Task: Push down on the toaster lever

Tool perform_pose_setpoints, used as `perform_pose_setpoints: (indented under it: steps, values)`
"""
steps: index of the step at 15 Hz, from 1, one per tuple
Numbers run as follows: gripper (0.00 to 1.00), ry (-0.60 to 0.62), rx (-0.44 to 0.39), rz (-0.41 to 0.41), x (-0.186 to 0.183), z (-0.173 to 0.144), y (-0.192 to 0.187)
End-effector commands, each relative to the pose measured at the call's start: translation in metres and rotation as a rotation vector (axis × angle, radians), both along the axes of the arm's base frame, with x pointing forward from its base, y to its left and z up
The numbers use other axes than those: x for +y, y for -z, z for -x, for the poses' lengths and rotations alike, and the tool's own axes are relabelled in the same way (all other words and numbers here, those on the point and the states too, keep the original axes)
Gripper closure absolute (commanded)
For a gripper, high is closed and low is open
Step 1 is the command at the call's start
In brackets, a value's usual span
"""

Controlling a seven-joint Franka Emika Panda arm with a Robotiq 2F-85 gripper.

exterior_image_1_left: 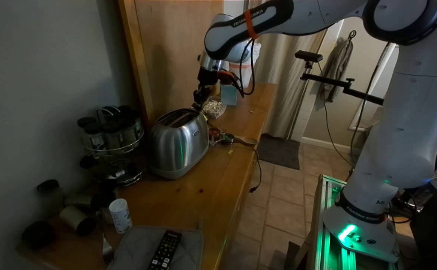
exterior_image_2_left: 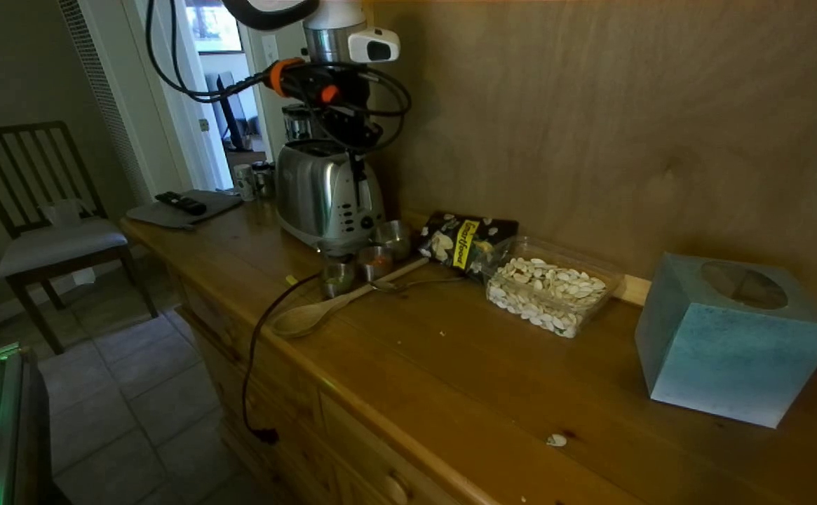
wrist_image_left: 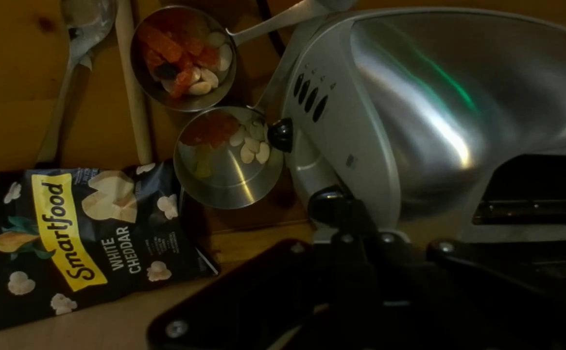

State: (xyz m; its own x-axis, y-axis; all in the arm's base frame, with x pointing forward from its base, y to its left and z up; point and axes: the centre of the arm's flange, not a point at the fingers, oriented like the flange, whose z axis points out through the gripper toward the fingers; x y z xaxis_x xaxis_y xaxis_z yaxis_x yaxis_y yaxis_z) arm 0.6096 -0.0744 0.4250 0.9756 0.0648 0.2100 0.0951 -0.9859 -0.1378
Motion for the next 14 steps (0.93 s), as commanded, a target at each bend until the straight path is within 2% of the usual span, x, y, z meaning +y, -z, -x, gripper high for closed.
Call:
perform_pose_setpoints:
  steps: [1,14]
  values:
    - [1.00,0.002,-0.025,-0.013,-0.003,-0.023,0.002]
    - [1.00,0.110,0.094,0.040,-0.009,-0.018,0.013]
